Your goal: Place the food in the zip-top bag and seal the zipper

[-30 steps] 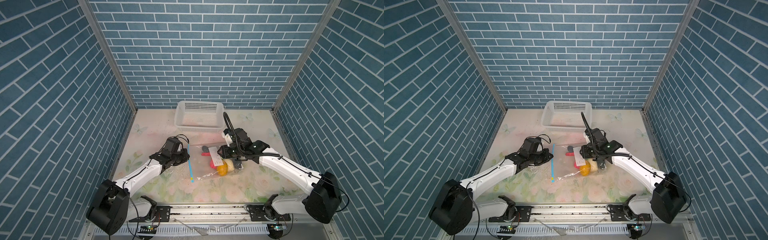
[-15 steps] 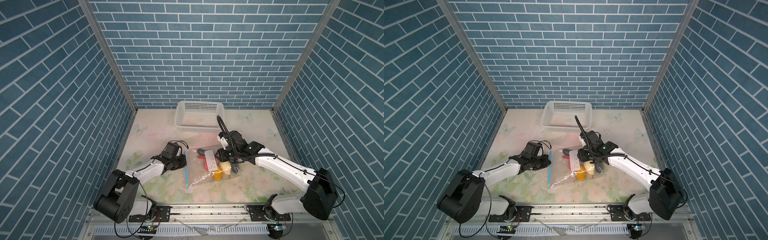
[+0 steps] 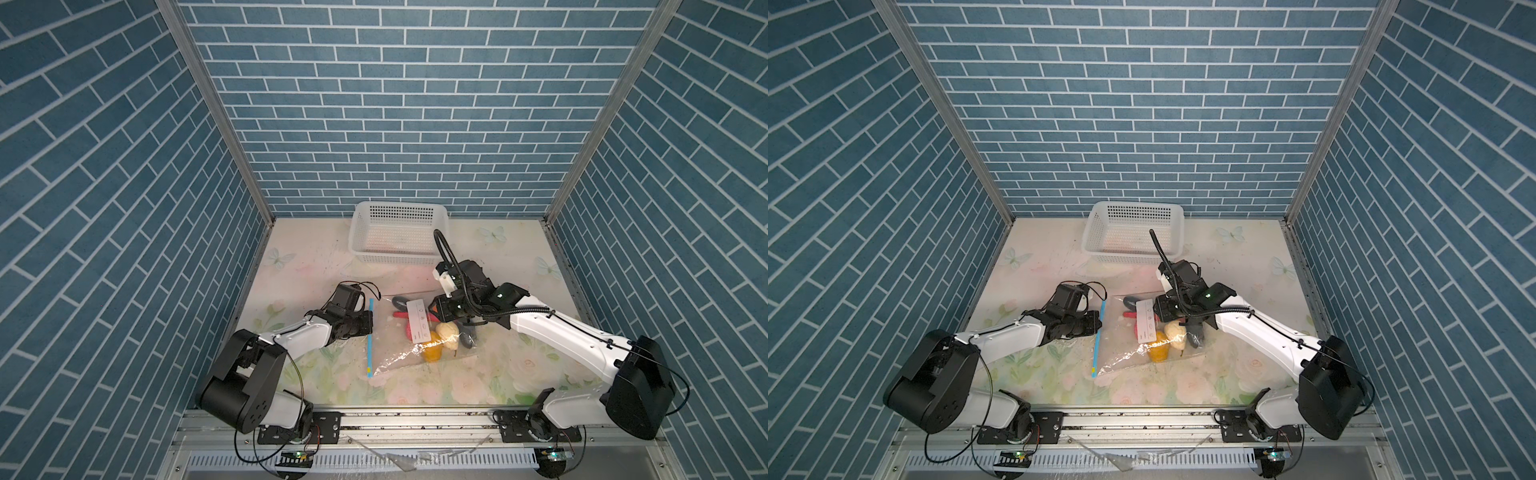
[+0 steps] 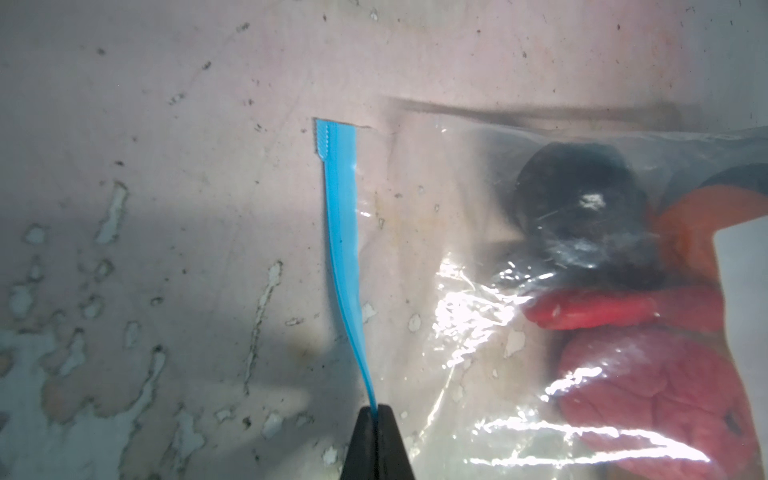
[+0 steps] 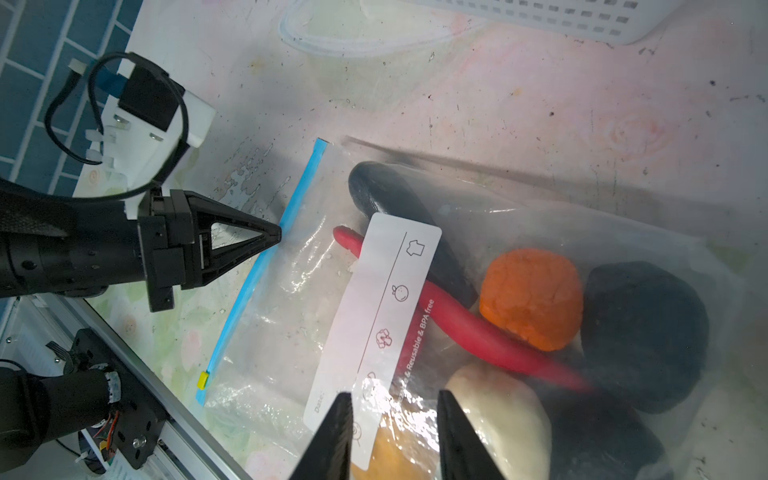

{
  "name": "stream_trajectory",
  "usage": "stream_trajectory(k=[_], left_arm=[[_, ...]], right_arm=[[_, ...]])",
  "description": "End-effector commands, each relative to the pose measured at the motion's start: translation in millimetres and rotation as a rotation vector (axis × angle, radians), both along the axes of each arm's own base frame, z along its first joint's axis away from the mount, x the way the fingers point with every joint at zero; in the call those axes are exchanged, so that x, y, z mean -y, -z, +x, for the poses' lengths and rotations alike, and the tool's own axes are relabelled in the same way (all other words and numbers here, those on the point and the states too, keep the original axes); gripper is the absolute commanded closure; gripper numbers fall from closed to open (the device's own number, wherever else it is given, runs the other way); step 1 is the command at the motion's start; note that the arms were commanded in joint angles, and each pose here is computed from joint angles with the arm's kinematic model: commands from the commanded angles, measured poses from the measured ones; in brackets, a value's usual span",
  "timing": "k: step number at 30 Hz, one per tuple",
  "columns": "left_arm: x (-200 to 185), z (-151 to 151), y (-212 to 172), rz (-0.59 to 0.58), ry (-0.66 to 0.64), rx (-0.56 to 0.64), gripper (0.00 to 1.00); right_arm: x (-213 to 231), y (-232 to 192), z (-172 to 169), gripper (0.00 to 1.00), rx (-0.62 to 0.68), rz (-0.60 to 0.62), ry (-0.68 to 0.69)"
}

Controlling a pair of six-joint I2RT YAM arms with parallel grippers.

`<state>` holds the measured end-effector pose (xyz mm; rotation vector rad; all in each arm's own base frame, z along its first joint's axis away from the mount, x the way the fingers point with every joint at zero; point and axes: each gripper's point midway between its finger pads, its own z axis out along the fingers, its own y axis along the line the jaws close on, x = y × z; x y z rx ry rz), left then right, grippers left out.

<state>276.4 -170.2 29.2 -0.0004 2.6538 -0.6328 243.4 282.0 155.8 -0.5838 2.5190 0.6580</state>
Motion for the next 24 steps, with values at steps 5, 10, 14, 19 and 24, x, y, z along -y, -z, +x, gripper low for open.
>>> stream_trajectory(k=[5, 10, 14, 19, 24], left_arm=[[-3.1, 15.5, -12.3, -0.009, -0.007, 0.128, 1.0], [-7.1, 13.6, -14.7, -0.032, -0.038, 0.177, 1.0], [-14.1, 13.7, -12.3, 0.009, -0.041, 0.201, 1.0], [-12.5, 18.4, -4.9, 0.027, -0.029, 0.188, 1.0], [-15.8, 23.9, -4.2, 0.061, -0.03, 0.201, 1.0]], right_arm=[[-0.3, 2.9, 3.8, 0.64, 0.031, -0.017, -0.018], [-0.2, 0.0, 6.4, 0.64, 0.037, -0.013, -0.014], [-2.0, -0.7, 7.9, 0.64, 0.039, -0.006, -0.014], [-2.1, -2.1, 8.7, 0.64, 0.043, 0.002, -0.006], [-0.2, -1.3, 9.4, 0.64, 0.051, 0.001, 0.001]])
